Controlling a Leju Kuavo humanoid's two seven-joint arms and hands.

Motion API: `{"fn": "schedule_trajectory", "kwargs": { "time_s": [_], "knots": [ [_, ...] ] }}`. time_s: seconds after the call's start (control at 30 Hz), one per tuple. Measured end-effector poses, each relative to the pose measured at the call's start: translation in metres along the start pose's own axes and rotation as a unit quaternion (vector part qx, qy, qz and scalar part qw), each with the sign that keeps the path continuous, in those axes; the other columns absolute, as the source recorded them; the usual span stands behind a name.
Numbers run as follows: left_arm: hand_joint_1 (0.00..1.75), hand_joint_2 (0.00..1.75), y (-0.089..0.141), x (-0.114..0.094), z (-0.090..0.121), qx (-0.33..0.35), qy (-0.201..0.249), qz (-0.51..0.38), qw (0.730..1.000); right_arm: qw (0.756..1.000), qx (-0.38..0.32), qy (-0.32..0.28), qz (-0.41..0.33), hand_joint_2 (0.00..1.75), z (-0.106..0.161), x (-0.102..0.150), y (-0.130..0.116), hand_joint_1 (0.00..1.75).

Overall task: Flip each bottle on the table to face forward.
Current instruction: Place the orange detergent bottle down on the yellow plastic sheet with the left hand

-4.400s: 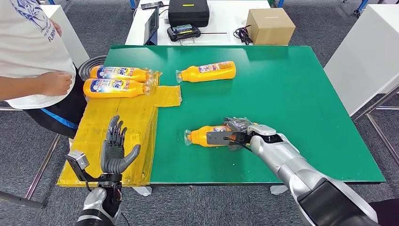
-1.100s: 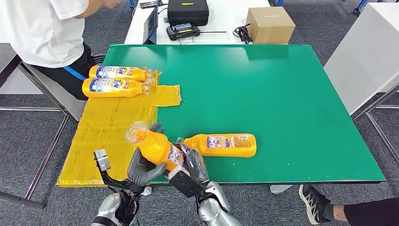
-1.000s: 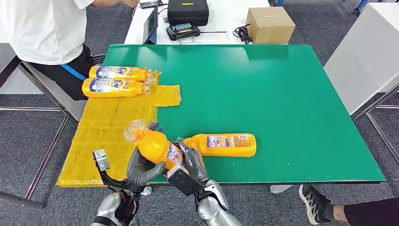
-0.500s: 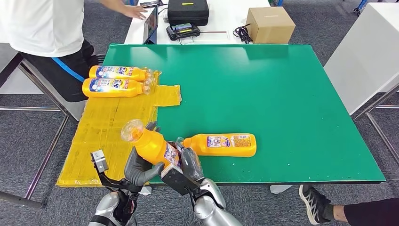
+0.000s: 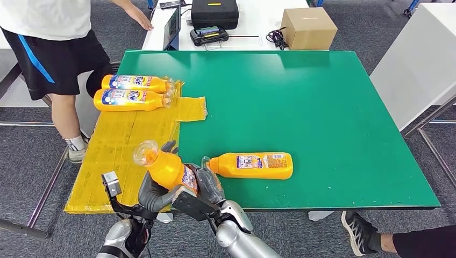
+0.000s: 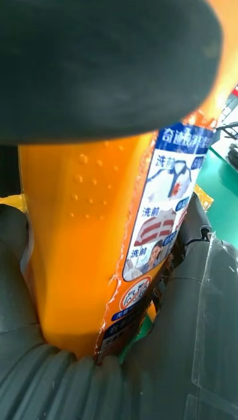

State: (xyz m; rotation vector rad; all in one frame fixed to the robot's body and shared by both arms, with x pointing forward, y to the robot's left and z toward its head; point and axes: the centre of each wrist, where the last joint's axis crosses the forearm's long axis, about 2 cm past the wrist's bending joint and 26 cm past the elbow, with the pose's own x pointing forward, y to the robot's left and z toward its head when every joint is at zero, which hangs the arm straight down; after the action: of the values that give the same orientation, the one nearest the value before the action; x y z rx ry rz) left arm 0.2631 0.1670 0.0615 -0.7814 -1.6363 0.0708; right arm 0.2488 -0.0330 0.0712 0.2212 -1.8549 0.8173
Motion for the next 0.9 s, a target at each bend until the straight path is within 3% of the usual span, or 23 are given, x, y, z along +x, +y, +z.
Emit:
{"fn": "schedule_trajectory", "kwargs": {
  "time_s": [0.1, 0.7, 0.77, 0.83, 0.9],
  "knots": [
    [1.75, 1.75, 0.0025, 0.0001, -0.0002, 0.003, 0.002, -0.001, 1.000, 1.000, 0.006, 0.004, 0.000, 1.75, -0.0007, -0.0002, 0.0012, 1.75],
    [1.75, 1.75, 0.0091, 0.0018, 0.0019, 0.017, 0.000, 0.007, 1.000, 1.000, 0.014, 0.006, 0.008, 1.75, -0.0046, 0.0009, 0.0045, 1.71],
    [1.75, 1.75, 0.0092, 0.0019, 0.0019, 0.017, 0.000, 0.007, 1.000, 1.000, 0.014, 0.006, 0.011, 1.75, -0.0047, 0.0008, 0.0043, 0.85],
    [1.75, 1.75, 0.0094, 0.0021, 0.0016, 0.017, 0.000, 0.007, 1.000, 1.000, 0.011, 0.006, 0.014, 0.87, -0.0049, 0.0008, 0.0043, 0.01],
    [1.75, 1.75, 0.0095, 0.0032, 0.0006, 0.018, -0.002, 0.005, 1.000, 1.000, 0.003, 0.006, 0.024, 0.00, -0.0050, 0.0010, 0.0040, 0.00]
  ]
}}
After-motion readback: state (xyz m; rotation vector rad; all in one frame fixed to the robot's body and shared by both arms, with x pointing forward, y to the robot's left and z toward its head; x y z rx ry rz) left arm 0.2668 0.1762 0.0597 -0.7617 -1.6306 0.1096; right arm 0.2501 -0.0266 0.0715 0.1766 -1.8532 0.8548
